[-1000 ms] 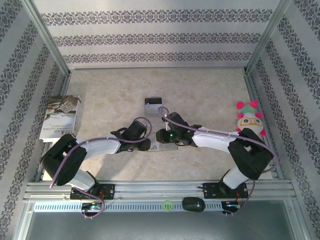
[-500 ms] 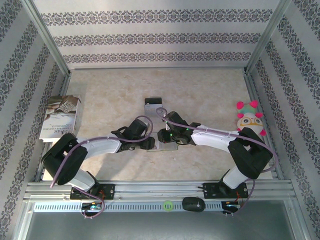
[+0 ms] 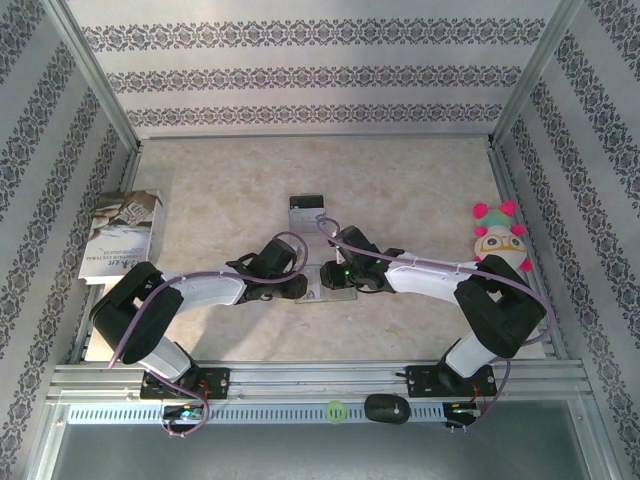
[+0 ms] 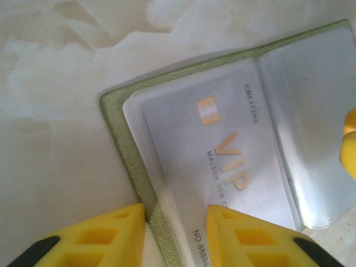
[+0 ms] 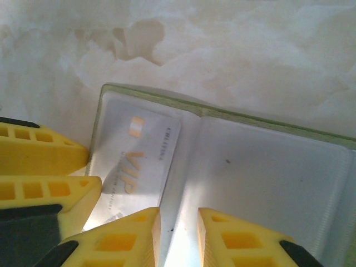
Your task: Take the credit cards out of the card holder
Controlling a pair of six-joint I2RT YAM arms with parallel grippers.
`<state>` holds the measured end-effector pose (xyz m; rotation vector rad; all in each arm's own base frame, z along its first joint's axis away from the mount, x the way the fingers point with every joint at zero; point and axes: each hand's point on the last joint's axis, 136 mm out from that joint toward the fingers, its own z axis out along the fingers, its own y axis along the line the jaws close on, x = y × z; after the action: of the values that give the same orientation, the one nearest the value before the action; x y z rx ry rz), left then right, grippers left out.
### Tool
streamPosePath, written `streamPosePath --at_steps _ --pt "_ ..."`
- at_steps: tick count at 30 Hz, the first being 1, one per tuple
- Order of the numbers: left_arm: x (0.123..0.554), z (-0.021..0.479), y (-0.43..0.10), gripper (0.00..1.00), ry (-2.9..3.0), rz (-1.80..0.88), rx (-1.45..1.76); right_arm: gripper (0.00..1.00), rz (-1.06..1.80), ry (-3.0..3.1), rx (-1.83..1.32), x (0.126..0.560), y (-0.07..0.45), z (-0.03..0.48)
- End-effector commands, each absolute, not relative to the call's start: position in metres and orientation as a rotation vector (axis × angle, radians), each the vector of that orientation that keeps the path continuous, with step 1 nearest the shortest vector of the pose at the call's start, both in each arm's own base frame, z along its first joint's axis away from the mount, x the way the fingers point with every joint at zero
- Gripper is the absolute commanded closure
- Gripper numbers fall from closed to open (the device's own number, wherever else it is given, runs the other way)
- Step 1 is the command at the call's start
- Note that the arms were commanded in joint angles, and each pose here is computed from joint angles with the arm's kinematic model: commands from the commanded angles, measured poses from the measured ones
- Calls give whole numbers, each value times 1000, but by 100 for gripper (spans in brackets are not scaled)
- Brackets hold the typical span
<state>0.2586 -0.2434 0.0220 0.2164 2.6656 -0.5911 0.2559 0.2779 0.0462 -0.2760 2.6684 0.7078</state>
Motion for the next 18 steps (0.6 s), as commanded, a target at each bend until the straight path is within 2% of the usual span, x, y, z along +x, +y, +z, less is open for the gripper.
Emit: streamPosePath --at_steps 1,12,18 --pt "254 14 -249 71 2705 -620 217 75 746 2669 -265 256 281 45" --pt "251 7 -246 88 2733 -606 209 76 828 2667 -246 255 289 46" --pt "249 6 -245 90 2740 -605 205 80 856 2703 -155 256 281 38"
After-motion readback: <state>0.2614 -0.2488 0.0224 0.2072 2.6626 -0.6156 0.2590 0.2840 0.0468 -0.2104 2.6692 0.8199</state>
